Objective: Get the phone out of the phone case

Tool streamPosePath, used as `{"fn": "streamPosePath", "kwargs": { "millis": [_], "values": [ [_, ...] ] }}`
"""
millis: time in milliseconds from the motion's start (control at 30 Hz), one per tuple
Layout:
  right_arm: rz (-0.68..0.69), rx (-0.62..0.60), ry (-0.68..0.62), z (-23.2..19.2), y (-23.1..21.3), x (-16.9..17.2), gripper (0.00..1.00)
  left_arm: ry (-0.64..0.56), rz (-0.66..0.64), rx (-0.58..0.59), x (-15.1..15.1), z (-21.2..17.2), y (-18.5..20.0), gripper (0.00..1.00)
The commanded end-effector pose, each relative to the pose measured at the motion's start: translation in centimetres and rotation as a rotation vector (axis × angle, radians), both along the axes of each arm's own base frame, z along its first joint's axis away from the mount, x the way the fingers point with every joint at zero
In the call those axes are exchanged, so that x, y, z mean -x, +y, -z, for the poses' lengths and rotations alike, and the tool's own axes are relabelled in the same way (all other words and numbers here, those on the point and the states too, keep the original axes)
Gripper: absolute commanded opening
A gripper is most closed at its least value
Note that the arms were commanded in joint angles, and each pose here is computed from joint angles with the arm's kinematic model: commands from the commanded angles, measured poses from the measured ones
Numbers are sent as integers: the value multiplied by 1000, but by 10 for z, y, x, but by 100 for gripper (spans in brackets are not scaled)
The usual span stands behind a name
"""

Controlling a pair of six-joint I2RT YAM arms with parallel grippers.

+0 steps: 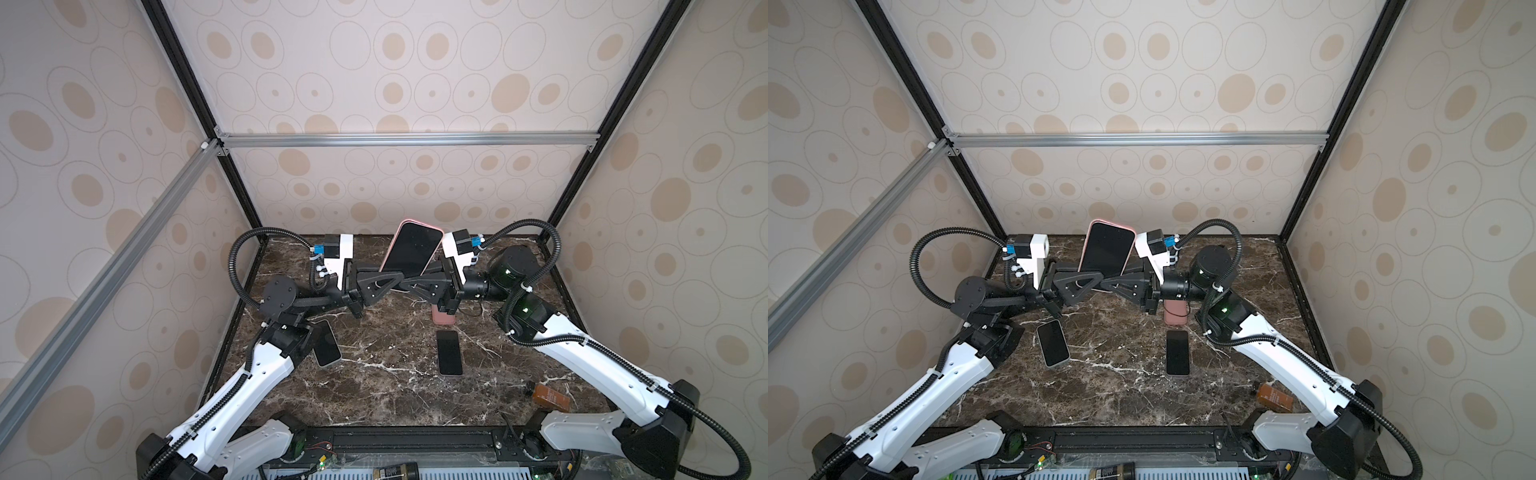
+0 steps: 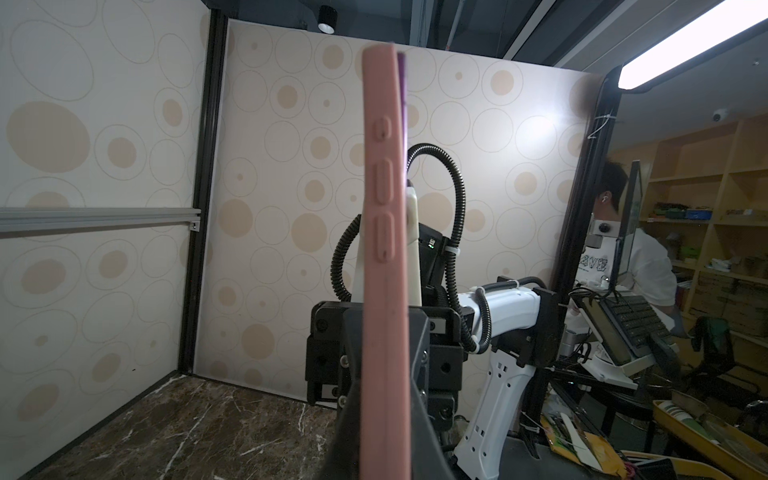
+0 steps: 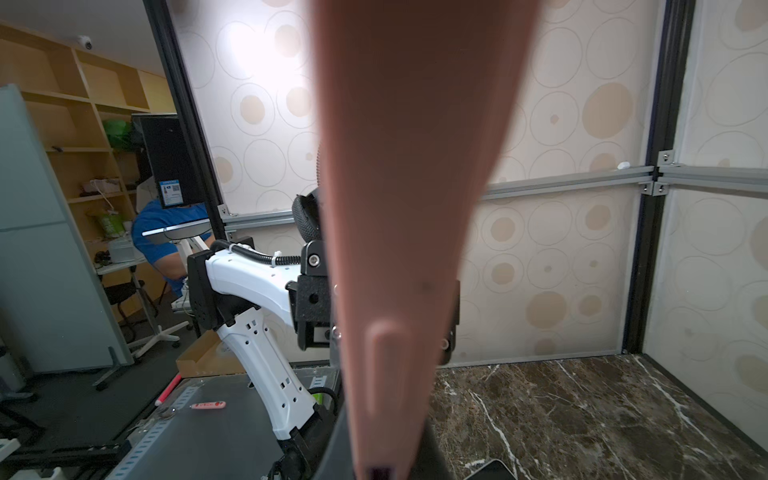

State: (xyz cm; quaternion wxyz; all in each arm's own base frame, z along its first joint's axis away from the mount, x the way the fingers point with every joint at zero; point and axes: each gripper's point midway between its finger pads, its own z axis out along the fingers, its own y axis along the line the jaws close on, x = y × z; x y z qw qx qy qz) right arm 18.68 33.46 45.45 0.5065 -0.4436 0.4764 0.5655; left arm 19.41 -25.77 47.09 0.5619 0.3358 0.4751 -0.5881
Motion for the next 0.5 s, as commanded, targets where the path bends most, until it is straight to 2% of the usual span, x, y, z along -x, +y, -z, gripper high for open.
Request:
{"fn": "streamPosePath", "kwargs": {
  "millis": [0, 67, 133, 300, 467],
  "values": [
    [100, 6, -59, -6, -10, -2, 0, -77, -91, -19, 1, -22, 7, 30],
    [166, 37, -65, 2, -16, -7, 0, -85, -152, -43, -5, -26, 10, 42],
    [228, 79, -67, 11, -23, -12, 0, -92, -204, -88, -13, -29, 10, 46],
    [376, 201, -87, 30, -45, -20, 0, -132, -358, -181, -25, -30, 16, 47],
    [533, 317, -115, 49, -70, -31, 0, -196, -571, -235, -38, -35, 28, 46]
  ]
}}
